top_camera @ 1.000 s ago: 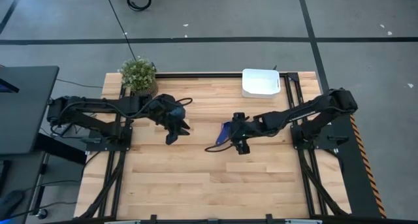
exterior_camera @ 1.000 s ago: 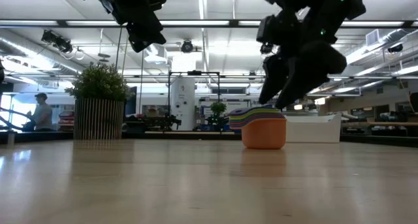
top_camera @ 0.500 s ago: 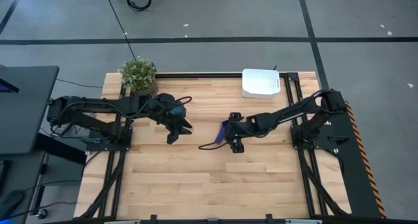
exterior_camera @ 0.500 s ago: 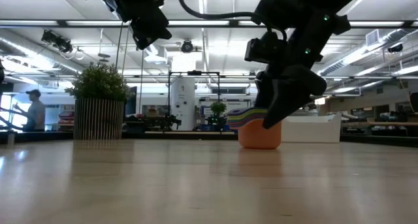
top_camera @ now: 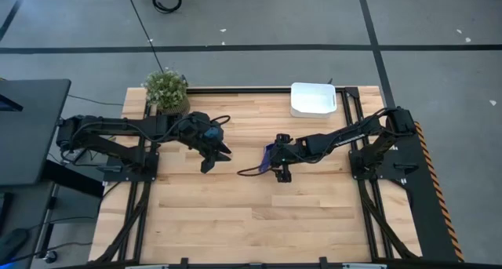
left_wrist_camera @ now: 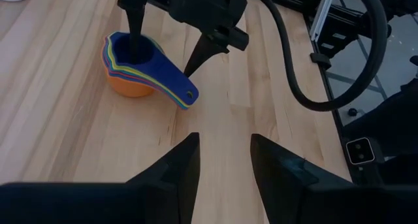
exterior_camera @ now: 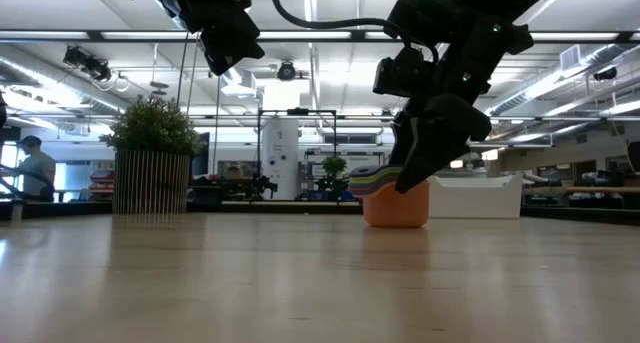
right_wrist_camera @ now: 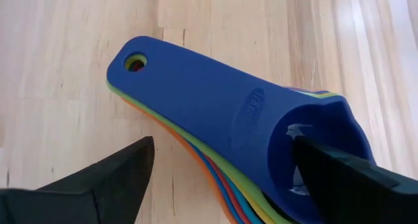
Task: Nest measuring cups in basket
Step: Put the nested measuring cups into the white bin
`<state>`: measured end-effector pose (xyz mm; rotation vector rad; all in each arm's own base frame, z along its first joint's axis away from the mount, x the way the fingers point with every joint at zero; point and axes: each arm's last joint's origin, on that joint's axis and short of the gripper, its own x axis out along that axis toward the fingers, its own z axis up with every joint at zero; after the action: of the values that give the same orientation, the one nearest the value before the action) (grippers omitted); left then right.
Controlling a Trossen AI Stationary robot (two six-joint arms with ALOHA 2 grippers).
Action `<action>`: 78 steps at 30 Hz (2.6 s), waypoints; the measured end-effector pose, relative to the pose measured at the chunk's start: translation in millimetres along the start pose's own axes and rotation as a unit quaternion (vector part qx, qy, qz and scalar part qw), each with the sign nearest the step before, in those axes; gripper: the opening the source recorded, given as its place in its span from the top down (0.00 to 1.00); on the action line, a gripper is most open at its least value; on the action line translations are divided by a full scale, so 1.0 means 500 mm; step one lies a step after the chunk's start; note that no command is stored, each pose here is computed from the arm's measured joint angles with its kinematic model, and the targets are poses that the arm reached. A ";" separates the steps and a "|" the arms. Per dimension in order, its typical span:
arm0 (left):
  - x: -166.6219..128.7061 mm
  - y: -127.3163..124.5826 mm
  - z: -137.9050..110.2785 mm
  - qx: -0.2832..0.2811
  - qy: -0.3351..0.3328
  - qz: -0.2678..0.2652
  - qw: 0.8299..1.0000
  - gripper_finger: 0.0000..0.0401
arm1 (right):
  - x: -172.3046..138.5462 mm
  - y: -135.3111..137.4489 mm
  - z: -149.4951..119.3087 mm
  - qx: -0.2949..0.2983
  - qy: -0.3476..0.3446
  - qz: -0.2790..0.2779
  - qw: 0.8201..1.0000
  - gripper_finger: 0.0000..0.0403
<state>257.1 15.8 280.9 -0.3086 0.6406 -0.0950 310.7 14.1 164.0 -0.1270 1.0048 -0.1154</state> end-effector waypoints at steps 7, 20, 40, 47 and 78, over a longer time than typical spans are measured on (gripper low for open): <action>0.000 0.000 0.000 0.000 0.000 0.000 1.000 0.65 | 0.000 -0.001 0.000 -0.001 0.001 -0.003 1.000 0.17; 0.000 0.000 0.000 0.000 0.000 0.000 1.000 0.65 | -0.001 -0.002 -0.006 -0.028 0.017 -0.013 0.999 0.24; 0.000 0.000 0.000 0.000 0.000 0.000 1.000 0.65 | 0.000 -0.002 -0.009 -0.049 0.023 -0.015 0.998 0.34; 0.000 0.000 0.000 0.000 0.000 0.000 1.000 0.65 | 0.000 -0.002 -0.010 -0.049 0.025 -0.015 0.998 0.40; 0.000 0.000 0.000 0.000 0.000 0.000 1.000 0.65 | 0.001 -0.002 -0.008 -0.042 0.019 -0.012 0.999 0.52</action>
<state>257.1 15.7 280.7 -0.3087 0.6410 -0.0953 307.5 12.9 161.8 -0.2149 1.0462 -0.0967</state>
